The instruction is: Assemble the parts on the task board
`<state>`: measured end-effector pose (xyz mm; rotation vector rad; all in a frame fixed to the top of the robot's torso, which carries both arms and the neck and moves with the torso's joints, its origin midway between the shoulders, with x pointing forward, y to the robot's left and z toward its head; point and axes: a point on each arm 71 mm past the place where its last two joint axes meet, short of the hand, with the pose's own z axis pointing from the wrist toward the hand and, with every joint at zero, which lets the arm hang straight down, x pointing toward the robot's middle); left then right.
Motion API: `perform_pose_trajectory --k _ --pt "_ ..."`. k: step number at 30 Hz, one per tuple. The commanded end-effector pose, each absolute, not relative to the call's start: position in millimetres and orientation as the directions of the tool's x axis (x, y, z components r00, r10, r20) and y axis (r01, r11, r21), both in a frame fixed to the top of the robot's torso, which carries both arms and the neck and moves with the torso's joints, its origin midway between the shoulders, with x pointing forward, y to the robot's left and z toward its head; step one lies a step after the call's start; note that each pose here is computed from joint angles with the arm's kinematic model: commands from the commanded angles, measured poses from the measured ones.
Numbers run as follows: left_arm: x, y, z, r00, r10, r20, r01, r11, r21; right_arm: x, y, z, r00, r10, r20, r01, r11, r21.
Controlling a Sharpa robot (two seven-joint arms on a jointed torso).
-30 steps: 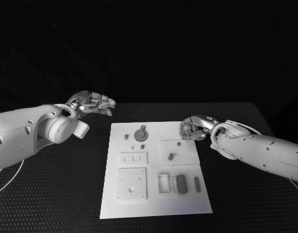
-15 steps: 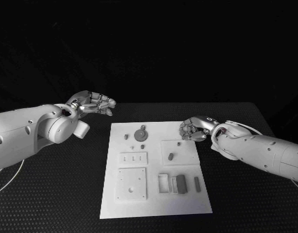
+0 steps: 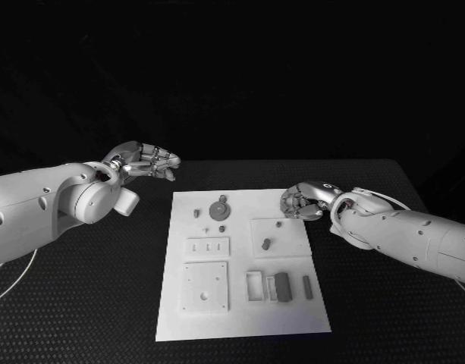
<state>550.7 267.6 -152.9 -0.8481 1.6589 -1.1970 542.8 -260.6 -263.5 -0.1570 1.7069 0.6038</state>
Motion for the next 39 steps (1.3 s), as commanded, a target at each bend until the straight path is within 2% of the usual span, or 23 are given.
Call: perform_pose_trajectory --k 1,39 --pt "550.1 266.3 -152.3 -0.376 -0.888 -0.267 -0.021 0.296 -0.955 541.7 -260.8 -265.6 -0.25 0.204 -0.946 -0.433 0.851 0.298" --pt "550.0 267.0 -152.3 -0.375 -0.888 -0.268 -0.021 0.297 -0.955 542.9 -260.2 -264.9 -0.243 0.216 -0.946 -0.434 0.847 0.305"
